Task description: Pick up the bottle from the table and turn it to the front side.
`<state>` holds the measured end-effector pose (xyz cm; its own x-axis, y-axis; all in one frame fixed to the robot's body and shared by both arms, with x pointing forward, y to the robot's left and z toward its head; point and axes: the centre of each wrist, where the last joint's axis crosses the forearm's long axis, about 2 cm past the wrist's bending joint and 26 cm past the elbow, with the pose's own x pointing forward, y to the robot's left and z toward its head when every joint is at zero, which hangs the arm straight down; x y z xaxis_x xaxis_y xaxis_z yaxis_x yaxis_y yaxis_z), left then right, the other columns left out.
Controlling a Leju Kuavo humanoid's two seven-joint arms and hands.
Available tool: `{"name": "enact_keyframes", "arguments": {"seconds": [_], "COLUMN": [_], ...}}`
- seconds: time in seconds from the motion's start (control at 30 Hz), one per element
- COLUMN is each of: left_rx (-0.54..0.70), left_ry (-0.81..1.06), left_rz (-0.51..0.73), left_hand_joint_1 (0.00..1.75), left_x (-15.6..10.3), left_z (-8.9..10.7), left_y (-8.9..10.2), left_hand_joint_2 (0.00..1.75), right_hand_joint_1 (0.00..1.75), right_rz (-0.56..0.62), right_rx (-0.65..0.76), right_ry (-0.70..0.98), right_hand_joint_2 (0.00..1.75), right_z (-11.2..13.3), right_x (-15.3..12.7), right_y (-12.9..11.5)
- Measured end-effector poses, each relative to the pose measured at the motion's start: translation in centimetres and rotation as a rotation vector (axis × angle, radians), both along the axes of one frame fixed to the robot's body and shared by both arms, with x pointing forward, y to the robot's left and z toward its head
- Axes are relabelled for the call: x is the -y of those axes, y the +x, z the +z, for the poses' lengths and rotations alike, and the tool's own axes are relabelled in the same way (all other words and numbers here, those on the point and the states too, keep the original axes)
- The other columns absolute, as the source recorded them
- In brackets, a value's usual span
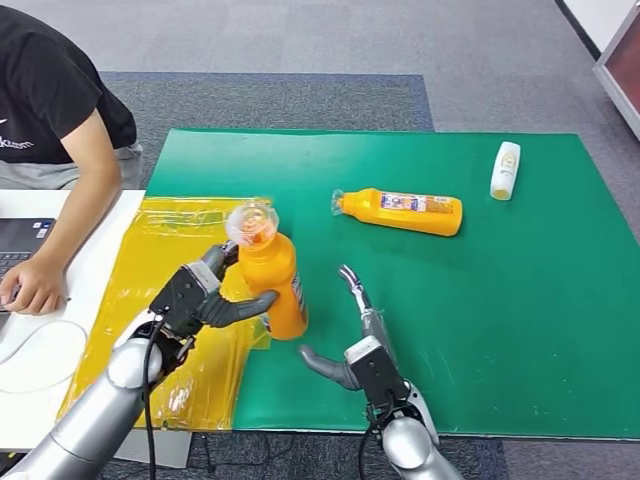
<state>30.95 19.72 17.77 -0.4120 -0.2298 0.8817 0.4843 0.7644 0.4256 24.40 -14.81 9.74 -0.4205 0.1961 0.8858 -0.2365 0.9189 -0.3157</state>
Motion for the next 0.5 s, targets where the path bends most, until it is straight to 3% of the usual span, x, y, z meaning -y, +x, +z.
{"name": "enact_keyframes", "arguments": {"seconds": [0.2, 0.5], "left_rx": [0.076, 0.105], "left_ry": [0.300, 0.552], "left_rz": [-0.001, -0.016], "left_hand_joint_1": [1.75, 1.75], "left_x": [-2.5, -6.1], "left_z": [1.2, 1.7], "left_y": [1.5, 2.4], "left_hand_joint_2": [1.75, 1.75], "right_hand_joint_1": [0.00, 0.00], "right_rz": [-0.008, -0.031], "right_rx": [-0.016, -0.045], "right_ry": [-0.003, 0.012], "right_hand_joint_2": [1.75, 1.75], "right_z": [-0.3, -0.8], "right_x": [0.3, 0.6], "right_y": [-0.3, -0.7]}}
